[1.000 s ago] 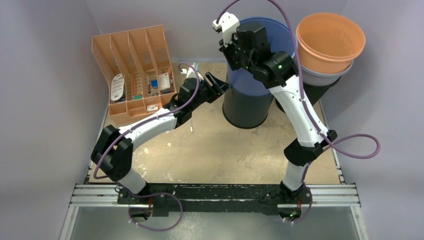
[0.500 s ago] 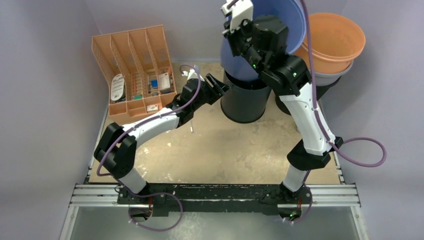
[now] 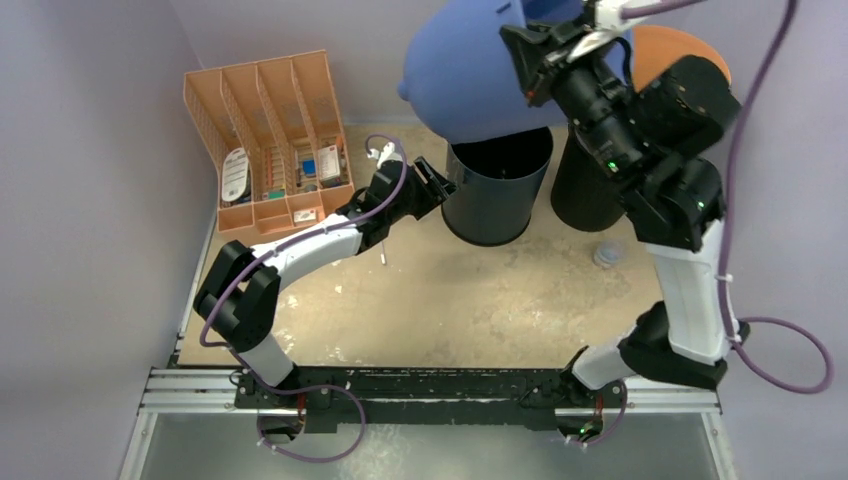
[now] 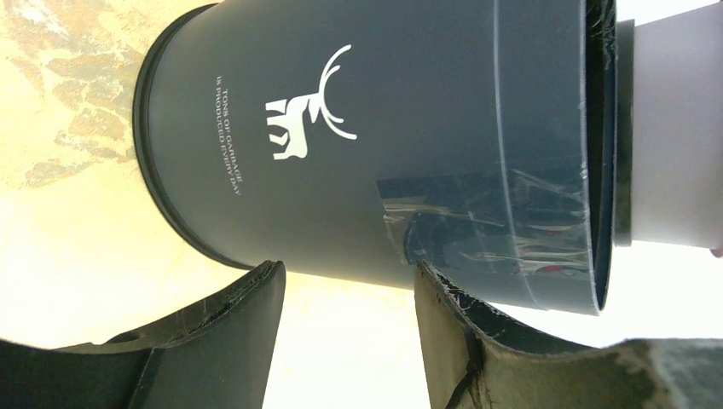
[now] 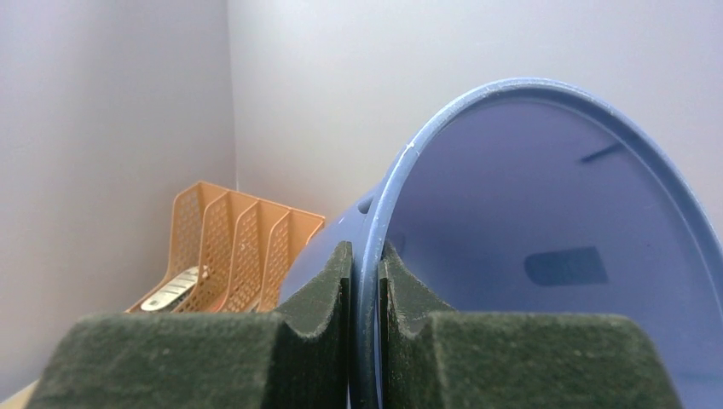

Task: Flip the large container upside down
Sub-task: Pick up the container from the container, then turn the container upside down at the center of the board.

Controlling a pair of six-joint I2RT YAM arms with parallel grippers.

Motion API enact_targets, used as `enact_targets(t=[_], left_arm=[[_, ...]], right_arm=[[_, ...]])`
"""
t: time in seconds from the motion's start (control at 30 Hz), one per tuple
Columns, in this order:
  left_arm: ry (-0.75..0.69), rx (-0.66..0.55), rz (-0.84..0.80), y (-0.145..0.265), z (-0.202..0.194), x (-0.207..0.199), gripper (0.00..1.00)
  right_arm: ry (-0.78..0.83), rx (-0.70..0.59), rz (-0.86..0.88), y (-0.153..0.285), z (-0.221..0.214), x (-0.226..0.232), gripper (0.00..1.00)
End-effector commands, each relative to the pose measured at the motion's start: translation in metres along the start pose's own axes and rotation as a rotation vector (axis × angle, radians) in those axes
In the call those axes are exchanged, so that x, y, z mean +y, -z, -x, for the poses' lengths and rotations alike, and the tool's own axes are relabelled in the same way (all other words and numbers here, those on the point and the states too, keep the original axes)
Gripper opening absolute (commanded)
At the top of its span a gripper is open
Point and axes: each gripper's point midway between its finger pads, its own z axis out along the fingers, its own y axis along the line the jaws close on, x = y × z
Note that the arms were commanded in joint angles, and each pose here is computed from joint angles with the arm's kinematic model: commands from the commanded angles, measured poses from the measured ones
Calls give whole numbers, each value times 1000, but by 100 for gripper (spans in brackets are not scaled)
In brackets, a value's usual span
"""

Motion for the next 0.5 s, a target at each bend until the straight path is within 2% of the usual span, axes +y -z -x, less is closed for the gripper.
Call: enact_targets(t=[0.0,0.13,0.3,0.47], left_arm=[[-19,-65,-89,6,35,-35,57],[-42,-31,-136,6,39,-44,57],[-122,-4,-127,24,39,-47,57],[-173,89,-153,48,12,-38,57]], right_arm=[[-84,-206,-50,40,67,-24,0],[-135,-194,-47,65,68,-29,0],[-158,-95,-72,80,42,-33,0],[-188,-36,-62,103,29,-33,0]])
